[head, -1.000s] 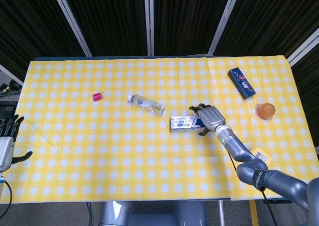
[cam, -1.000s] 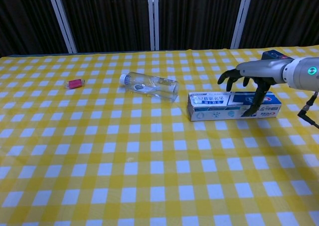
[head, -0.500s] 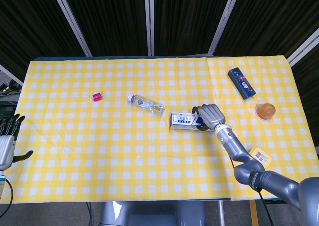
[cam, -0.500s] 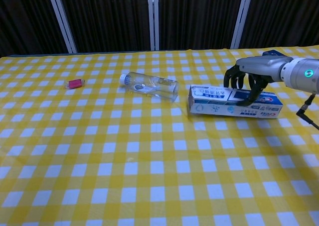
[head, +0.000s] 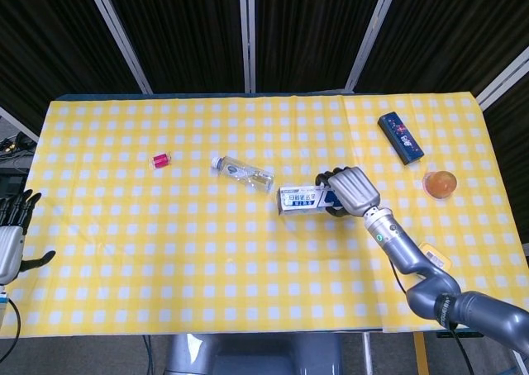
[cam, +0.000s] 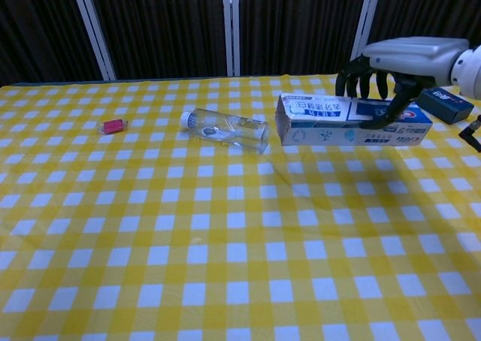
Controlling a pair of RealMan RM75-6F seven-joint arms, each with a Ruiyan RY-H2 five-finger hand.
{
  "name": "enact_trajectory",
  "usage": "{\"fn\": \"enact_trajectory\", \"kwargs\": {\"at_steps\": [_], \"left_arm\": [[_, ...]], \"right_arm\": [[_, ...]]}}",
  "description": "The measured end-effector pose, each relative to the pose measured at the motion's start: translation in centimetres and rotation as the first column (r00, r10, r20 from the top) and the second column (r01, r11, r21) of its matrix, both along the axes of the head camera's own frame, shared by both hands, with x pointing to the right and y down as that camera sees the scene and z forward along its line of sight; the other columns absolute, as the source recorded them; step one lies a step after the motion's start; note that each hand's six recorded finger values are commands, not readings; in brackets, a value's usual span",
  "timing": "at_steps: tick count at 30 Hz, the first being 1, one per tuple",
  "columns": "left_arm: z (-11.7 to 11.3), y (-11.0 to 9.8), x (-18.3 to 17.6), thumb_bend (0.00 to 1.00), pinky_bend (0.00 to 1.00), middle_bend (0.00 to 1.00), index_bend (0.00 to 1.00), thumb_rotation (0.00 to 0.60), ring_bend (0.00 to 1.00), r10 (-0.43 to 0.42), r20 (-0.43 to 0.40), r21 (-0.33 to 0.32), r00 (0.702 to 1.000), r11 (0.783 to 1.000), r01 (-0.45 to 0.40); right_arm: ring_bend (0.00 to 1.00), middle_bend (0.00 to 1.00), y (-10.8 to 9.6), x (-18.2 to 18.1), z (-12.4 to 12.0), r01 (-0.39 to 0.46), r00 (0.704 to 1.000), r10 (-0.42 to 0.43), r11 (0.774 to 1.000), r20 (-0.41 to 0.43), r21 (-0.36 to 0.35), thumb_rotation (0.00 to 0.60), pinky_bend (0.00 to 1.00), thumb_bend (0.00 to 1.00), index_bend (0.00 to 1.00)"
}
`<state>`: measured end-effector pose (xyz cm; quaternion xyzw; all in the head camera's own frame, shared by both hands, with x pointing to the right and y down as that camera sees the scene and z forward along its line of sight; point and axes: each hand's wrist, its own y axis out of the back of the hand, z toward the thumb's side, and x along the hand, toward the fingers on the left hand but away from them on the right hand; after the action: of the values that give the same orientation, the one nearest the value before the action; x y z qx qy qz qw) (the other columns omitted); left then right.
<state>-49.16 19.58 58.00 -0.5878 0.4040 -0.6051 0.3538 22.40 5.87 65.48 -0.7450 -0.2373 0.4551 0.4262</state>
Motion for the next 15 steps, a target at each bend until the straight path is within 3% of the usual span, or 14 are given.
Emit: {"fn": "enact_trajectory", "kwargs": {"at_steps": [4, 7, 10, 13, 15], "left_arm": [[-0.4, 0.1, 0.1, 0.0, 0.0, 0.0, 0.0, 0.6, 0.0, 0.003, -0.01, 0.01, 1.0, 1.0, -0.003], [-0.7, 0.2, 0.1, 0.0, 0.0, 0.0, 0.0, 0.6, 0.0, 0.007, -0.012, 0.014, 1.0, 1.0, -0.007], [-0.9, 0.3, 0.1, 0.0, 0.0, 0.0, 0.0, 0.6, 0.0, 0.007, -0.017, 0.016, 1.0, 1.0, -0.007], [-1.2, 0.4, 0.1, 0.0, 0.0, 0.0, 0.0, 0.6, 0.0, 0.009, -0.021, 0.022, 1.0, 1.0, -0.009], [-1.3, 0.5, 0.2, 0.0, 0.0, 0.0, 0.0, 0.6, 0.0, 0.01, -0.026, 0.024, 1.0, 1.0, -0.01]], "right_arm": [[0.43, 0.52, -0.1, -0.7, -2.7, 0.087, 0.996, -0.084, 0.99, -0.031, 0.111, 0.6, 0.49, 0.23, 0.47], [0.44, 0.53, -0.3, -1.0, -4.5, 0.182, 0.98, -0.158, 0.957, -0.118, 0.227, 0.6, 0.5, 0.23, 0.48], [0.45, 0.53, -0.4, -1.5, -6.1, 0.298, 0.944, -0.224, 0.891, -0.241, 0.343, 0.6, 0.52, 0.23, 0.49], [0.45, 0.52, -0.4, -1.9, -7.5, 0.435, 0.879, -0.27, 0.789, -0.392, 0.433, 0.6, 0.52, 0.23, 0.48], [0.45, 0.52, -0.3, -2.1, -8.3, 0.529, 0.82, -0.28, 0.704, -0.499, 0.474, 0.6, 0.52, 0.23, 0.48]]}}
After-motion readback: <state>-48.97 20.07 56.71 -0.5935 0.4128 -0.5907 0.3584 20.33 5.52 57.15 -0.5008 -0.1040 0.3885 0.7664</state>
